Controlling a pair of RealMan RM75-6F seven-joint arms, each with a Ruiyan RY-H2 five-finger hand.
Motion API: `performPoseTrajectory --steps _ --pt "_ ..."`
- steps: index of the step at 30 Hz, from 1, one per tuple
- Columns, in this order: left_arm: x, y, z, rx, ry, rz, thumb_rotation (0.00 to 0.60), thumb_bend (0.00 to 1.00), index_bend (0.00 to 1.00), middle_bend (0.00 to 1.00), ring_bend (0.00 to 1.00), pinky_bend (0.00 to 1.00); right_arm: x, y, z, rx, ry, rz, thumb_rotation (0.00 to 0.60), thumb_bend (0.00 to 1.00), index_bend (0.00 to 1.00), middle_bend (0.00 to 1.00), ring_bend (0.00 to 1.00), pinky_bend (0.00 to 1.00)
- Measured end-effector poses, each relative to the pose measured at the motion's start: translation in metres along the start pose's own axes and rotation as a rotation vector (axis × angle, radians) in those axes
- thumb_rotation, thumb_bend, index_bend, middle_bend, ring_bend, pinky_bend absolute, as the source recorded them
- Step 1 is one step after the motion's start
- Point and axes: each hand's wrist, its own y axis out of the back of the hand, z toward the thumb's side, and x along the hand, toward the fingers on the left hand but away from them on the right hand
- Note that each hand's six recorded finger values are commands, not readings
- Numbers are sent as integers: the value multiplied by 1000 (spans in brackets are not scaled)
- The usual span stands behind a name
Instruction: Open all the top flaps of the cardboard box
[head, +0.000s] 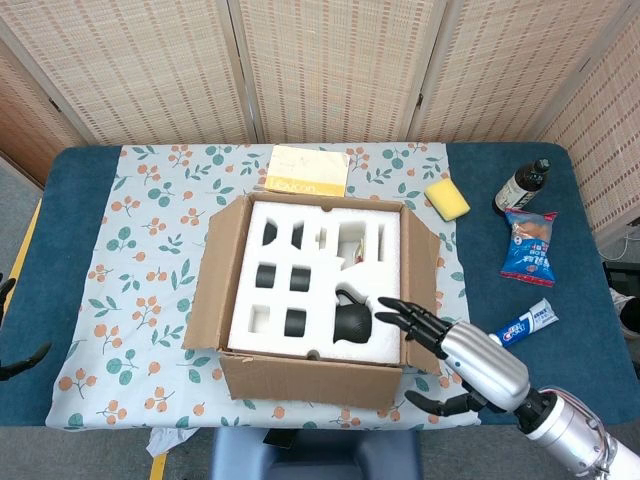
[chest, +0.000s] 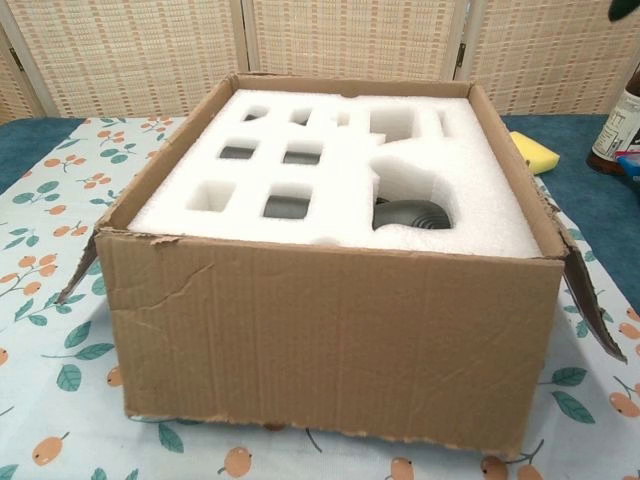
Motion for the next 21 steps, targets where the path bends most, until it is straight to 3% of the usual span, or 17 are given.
performPoseTrajectory --steps 5,9,12,15,21 --pt "-1 -2 2 29 -6 -13 600 236 0 44 0 0 3 5 -31 287 -96 -103 600 394 0 0 0 95" --pt "-1 -3 4 36 -14 -21 600 236 0 44 0 0 12 1 -81 499 -260 -192 600 393 0 0 0 67" --pt "-2 -3 6 37 -20 -22 600 236 0 44 0 0 27 -6 -126 588 -414 -275 600 393 0 0 0 38" --pt "-3 -3 7 42 -27 -24 600 236 0 44 0 0 43 -10 -154 619 -509 -328 600 393 0 0 0 2" --pt "-3 -8 7 66 -23 -39 600 236 0 44 0 0 76 -16 -195 574 -622 -432 600 393 0 0 0 0"
